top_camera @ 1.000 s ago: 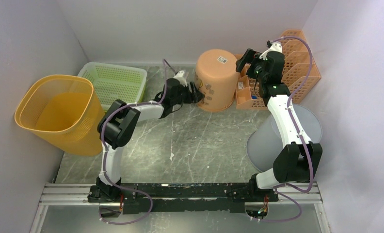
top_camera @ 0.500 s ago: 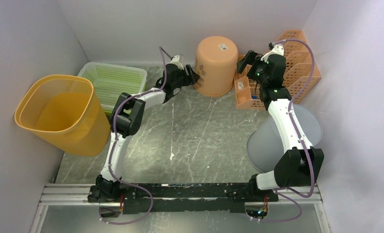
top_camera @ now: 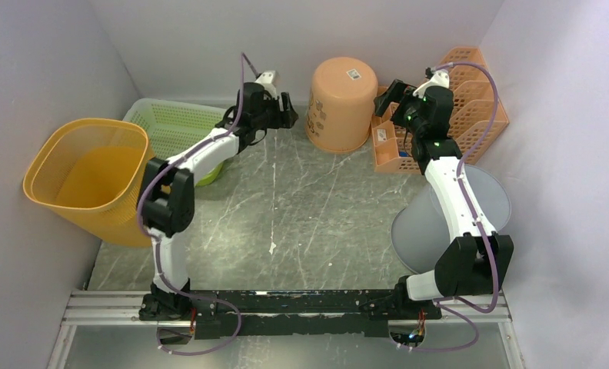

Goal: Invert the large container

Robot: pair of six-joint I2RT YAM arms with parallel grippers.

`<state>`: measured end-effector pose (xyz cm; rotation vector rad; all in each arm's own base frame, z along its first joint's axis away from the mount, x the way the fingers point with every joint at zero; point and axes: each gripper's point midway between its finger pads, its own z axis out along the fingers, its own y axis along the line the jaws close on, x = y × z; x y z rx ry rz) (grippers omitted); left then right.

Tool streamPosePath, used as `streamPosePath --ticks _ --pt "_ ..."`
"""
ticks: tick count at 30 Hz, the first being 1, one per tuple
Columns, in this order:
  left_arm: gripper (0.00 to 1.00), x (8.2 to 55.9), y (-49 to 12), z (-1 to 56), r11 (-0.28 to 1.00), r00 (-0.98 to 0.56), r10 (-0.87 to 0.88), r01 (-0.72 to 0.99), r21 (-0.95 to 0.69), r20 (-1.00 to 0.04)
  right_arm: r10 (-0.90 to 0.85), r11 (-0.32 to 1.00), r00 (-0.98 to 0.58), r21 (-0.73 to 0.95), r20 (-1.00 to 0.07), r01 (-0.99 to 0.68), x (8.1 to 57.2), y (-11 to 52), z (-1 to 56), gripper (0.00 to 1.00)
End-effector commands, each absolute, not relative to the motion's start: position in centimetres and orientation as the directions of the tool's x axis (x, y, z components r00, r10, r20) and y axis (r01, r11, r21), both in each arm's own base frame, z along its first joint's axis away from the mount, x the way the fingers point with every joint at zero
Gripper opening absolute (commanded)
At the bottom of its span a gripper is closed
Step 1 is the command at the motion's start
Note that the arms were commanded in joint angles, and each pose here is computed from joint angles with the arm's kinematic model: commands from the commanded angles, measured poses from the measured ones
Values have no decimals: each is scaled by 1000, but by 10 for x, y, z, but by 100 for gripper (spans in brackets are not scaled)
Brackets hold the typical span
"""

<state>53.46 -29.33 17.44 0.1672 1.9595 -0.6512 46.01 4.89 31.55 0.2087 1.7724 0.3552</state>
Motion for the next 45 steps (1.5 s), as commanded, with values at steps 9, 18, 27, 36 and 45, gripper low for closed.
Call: streamPosePath --ticks 9,18,27,36,45 --pt "78 414 -169 335 973 -327 64 231 -14 -943 320 925 -293 364 -901 -111 452 71 298 100" --pt "75 356 -59 368 986 -372 53 -129 108 -927 321 912 -309 380 -895 -152 441 87 289 100" --pt "74 311 13 347 898 -426 13 -393 197 -905 307 912 -321 374 -896 -169 436 95 284 100" --pt "75 294 47 335 834 -446 9 -491 253 -895 300 911 -325 370 -897 -180 431 100 284 100" --pt "74 304 71 304 827 -500 -17 -494 269 -866 285 921 -320 350 -904 -169 426 95 286 100"
